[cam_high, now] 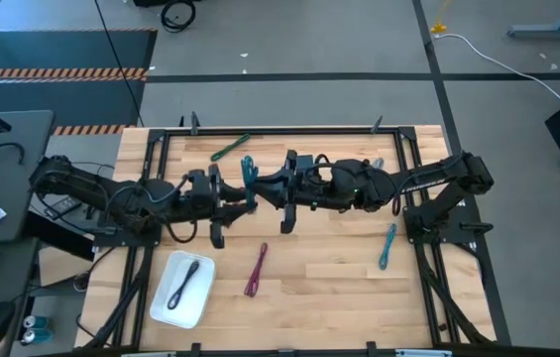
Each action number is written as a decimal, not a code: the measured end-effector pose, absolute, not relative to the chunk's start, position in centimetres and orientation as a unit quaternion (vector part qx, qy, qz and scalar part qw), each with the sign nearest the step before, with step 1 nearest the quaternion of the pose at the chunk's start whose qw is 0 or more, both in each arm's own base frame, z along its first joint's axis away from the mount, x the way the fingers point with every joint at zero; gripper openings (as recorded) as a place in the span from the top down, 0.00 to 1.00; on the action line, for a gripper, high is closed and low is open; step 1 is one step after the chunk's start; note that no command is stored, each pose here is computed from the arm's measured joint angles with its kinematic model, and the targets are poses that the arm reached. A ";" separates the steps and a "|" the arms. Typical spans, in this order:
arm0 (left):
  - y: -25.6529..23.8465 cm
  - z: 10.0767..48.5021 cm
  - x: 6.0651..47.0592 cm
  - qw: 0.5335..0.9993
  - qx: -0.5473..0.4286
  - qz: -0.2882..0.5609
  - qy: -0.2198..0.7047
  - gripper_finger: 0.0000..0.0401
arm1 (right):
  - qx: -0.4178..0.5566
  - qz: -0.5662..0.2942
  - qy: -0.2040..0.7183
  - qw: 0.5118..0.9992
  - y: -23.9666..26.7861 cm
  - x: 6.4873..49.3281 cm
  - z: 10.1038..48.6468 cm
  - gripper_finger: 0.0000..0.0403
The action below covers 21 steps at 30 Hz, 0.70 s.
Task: Pick and place USB-C Cables
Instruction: Put the bottom blue charger cable into the white bin
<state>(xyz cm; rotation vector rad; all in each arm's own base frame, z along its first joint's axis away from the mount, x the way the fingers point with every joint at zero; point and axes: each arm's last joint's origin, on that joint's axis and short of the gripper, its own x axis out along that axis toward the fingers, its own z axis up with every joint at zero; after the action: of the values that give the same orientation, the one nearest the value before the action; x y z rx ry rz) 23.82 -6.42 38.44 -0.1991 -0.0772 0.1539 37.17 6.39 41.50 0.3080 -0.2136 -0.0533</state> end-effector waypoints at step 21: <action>-8.7 37.2 14.1 0.872 -0.167 0.049 0.458 0.91 | 0.150 0.032 -0.034 0.988 4.4 33.1 43.8 0.73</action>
<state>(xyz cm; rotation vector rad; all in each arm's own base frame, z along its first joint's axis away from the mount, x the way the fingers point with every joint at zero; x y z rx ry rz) 14.10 -8.69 37.22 -0.3491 0.9564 0.1034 33.11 4.41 43.82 0.3022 -0.0679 0.0637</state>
